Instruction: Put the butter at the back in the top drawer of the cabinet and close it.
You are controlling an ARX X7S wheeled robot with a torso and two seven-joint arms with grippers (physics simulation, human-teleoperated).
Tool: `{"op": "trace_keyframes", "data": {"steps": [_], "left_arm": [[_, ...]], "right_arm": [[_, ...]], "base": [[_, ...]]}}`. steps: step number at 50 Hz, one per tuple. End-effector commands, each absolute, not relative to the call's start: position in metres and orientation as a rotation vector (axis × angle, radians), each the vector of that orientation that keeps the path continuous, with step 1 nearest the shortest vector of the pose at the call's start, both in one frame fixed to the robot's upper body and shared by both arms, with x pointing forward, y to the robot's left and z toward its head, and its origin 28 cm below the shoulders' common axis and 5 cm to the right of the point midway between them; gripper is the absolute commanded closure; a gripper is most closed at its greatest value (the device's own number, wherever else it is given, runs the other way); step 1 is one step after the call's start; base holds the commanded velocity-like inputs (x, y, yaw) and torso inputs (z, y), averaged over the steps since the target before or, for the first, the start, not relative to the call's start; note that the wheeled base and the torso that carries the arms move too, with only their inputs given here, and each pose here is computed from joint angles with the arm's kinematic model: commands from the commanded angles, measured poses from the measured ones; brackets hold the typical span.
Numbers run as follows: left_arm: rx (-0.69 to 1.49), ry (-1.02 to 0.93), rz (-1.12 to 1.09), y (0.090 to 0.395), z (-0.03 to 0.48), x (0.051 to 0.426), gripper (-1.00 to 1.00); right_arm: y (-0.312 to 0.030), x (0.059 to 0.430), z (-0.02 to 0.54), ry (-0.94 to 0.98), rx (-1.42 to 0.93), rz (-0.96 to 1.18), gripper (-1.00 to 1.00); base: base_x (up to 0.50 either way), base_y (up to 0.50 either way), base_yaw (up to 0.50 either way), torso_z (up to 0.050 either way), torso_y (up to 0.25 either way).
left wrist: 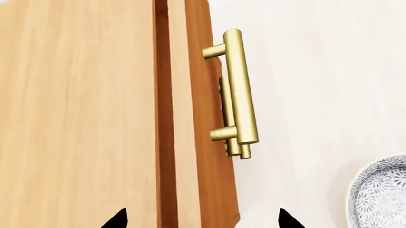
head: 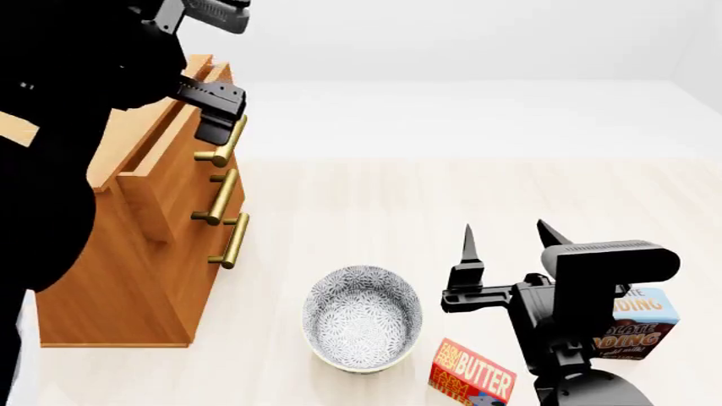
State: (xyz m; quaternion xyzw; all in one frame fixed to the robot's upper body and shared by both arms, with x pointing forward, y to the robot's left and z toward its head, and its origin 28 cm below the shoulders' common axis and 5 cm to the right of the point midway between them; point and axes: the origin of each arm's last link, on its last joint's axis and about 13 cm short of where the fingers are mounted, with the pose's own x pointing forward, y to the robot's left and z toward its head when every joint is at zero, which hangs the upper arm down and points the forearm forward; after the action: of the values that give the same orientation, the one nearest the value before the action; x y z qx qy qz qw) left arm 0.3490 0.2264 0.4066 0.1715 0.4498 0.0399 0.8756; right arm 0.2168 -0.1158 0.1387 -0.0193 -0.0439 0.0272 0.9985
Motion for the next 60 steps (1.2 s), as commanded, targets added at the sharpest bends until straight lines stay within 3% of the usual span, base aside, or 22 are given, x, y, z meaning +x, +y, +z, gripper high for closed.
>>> {"op": "trace_keyframes", "data": {"steps": [1,60], "left_arm": [[0.345,0.970,0.081,0.228,0.395,0.353,-1.00],[0.343,1.027,0.101,0.226,0.364,0.362,-1.00]], "right_arm": [[-0.116,0.218,0.138,-0.086,-0.037,0.053,-1.00],[-0.119,0.217,0.137,-0.086,-0.035,0.048,-1.00]], "base": [[0.00,0.00,0.00,0.000,0.000],[0.00,0.00,0.00,0.000,0.000]]}}
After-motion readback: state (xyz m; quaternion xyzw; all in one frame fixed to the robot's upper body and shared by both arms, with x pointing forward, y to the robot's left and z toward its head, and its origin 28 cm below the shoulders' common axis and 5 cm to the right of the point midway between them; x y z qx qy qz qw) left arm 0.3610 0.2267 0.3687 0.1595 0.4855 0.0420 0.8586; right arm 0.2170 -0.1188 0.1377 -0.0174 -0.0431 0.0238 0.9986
